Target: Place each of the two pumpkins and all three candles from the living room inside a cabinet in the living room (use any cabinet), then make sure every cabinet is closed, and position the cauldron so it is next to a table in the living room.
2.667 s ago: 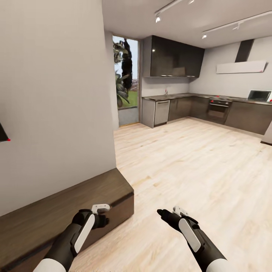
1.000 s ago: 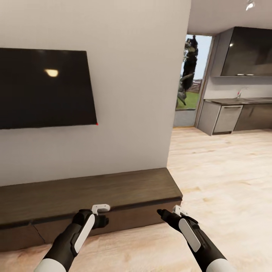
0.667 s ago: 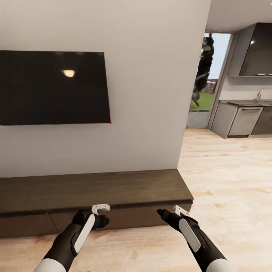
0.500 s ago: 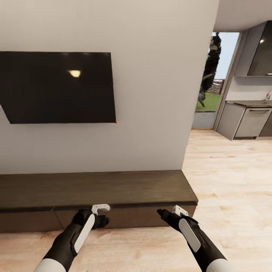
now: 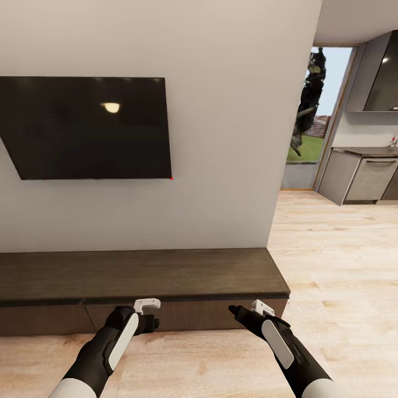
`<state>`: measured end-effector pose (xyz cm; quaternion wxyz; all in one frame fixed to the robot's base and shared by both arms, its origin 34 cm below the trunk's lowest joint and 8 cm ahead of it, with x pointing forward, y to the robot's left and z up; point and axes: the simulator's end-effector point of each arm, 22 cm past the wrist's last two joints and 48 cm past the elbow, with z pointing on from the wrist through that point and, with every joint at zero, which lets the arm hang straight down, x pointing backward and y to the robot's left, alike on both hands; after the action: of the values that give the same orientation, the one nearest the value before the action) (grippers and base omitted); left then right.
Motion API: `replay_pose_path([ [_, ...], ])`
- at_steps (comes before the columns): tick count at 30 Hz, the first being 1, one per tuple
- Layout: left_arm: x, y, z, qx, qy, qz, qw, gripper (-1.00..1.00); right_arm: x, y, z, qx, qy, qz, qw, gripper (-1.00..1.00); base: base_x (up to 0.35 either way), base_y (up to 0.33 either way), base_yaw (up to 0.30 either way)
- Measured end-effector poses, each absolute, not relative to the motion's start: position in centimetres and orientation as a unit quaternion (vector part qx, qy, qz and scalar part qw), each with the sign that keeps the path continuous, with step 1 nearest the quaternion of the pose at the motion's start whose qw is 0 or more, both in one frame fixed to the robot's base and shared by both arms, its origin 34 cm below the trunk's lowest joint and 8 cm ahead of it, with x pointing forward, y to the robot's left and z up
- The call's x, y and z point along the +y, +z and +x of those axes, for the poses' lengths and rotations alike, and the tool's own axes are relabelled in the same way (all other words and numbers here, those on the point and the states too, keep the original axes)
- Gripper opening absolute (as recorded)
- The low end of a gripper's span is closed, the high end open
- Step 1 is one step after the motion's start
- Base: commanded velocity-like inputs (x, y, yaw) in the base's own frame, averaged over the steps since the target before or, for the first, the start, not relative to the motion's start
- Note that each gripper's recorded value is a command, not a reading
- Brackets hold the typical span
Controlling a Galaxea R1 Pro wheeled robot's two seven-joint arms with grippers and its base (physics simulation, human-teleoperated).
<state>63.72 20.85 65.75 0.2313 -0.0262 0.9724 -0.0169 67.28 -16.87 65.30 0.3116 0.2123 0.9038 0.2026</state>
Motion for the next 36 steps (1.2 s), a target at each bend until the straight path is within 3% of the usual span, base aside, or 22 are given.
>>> replay_pose_path([
  [36,21.9,64.4,64.2,0.967,-0.051,-0.055,0.244,1.0,-16.9,62.7,67.1,0.902,0.204,0.213,0.314,1.0,-0.005,0.0,0.0],
])
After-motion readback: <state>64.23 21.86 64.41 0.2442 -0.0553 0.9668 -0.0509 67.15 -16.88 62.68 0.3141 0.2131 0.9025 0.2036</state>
